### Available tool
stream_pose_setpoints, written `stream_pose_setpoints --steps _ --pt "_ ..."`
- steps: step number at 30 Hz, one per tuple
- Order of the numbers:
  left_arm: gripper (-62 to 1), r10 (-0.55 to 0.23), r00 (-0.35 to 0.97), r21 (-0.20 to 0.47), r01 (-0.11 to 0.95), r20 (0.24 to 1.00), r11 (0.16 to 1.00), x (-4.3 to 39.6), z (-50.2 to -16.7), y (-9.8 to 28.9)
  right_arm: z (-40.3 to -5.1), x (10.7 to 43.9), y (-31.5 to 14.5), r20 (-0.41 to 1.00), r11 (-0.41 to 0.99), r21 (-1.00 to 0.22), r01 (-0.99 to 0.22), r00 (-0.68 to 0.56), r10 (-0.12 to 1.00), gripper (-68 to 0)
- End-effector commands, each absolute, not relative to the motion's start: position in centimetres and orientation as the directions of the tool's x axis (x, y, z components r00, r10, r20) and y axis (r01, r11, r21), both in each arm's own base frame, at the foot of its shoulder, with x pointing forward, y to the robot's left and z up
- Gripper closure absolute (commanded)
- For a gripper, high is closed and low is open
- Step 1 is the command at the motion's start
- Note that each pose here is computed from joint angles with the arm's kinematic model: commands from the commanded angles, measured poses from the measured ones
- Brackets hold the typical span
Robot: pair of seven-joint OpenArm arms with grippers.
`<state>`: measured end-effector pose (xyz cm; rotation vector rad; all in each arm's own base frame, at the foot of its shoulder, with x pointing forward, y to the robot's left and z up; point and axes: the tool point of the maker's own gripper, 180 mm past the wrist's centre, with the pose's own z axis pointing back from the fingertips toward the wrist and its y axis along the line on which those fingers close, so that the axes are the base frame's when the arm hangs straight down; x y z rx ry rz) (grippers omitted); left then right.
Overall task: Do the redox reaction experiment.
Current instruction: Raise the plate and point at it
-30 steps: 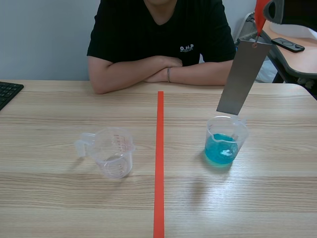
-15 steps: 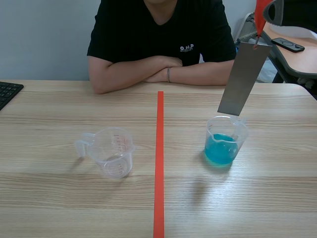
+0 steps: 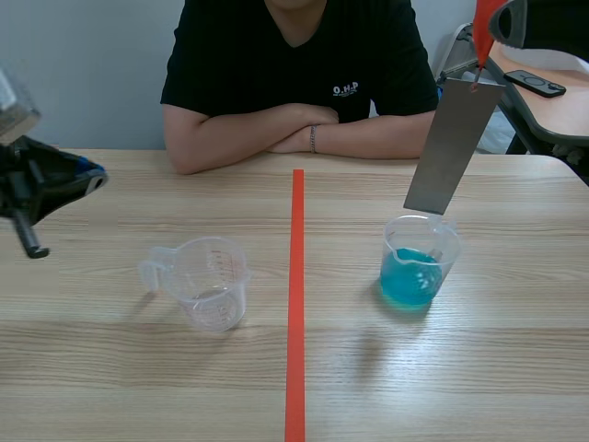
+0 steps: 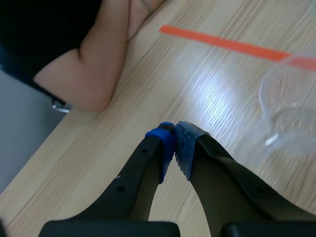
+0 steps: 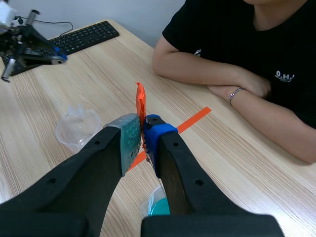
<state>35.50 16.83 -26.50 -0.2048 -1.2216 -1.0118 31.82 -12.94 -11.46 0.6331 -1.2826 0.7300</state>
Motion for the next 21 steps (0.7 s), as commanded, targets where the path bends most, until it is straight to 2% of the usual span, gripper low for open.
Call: stream_pose_setpoints --steps 1,5,10,14,21 --pt "-2.6 -0.503 -0.035 0.363 0.736 0.864 0.572 36.3 -25.6 15.2 -9.9 31.8 -13.1 0.990 0.617 -0.007 -0.787 0.083 0.116 -1.5" --pt "-2.6 -0.470 -0.045 0.327 0.777 0.882 0.538 37.4 -25.8 10.5 -9.9 31.8 -13.0 0.990 0.616 -0.005 -0.788 0.083 0.113 -1.5" --pt "-2.7 -0.393 -0.024 0.243 0.820 0.919 0.518 38.1 -26.0 5.2 -9.8 31.8 -13.0 0.990 0.615 -0.003 -0.788 0.082 0.111 -1.5" --pt "-2.7 -0.345 -0.009 0.192 0.844 0.939 0.500 38.5 -26.0 1.7 -9.8 31.8 -13.0 0.990 0.615 -0.004 -0.788 0.082 0.111 -1.5" --pt "-2.8 -0.311 0.020 0.130 0.882 0.950 0.453 38.6 -26.5 -3.2 -9.8 31.8 -13.0 0.990 0.615 -0.003 -0.788 0.082 0.110 -1.5"
